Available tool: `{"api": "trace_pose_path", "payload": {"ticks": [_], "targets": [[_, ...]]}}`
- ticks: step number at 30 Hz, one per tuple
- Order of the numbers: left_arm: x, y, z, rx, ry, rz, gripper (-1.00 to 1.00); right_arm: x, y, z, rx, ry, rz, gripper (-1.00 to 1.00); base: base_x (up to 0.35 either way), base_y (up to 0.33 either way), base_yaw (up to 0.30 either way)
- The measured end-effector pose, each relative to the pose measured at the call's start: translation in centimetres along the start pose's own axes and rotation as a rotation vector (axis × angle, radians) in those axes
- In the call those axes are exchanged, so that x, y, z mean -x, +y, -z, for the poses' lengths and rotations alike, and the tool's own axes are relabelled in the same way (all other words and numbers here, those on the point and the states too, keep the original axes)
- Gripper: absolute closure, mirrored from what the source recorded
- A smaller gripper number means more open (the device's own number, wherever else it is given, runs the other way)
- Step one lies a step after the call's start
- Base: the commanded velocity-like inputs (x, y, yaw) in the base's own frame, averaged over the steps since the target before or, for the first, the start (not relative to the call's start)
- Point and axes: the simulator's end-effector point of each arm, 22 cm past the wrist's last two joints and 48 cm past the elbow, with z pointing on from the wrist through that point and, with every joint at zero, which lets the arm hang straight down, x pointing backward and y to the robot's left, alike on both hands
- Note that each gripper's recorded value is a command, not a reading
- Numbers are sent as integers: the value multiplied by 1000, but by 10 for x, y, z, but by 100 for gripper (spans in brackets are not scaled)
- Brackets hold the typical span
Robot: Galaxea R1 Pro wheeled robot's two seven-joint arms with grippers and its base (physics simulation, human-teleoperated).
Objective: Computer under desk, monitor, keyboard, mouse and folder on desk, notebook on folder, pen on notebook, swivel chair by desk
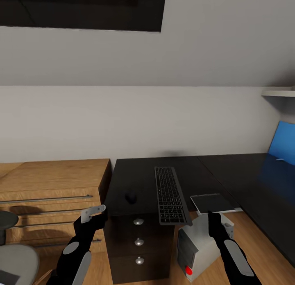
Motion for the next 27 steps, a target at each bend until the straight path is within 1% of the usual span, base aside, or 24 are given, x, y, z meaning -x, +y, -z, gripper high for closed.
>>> {"api": "trace_pose_path", "payload": {"ticks": [27], "targets": [[1,0,0,1,3,-2,-100,1,3,0,2,-2,0,100,0,0,0]]}}
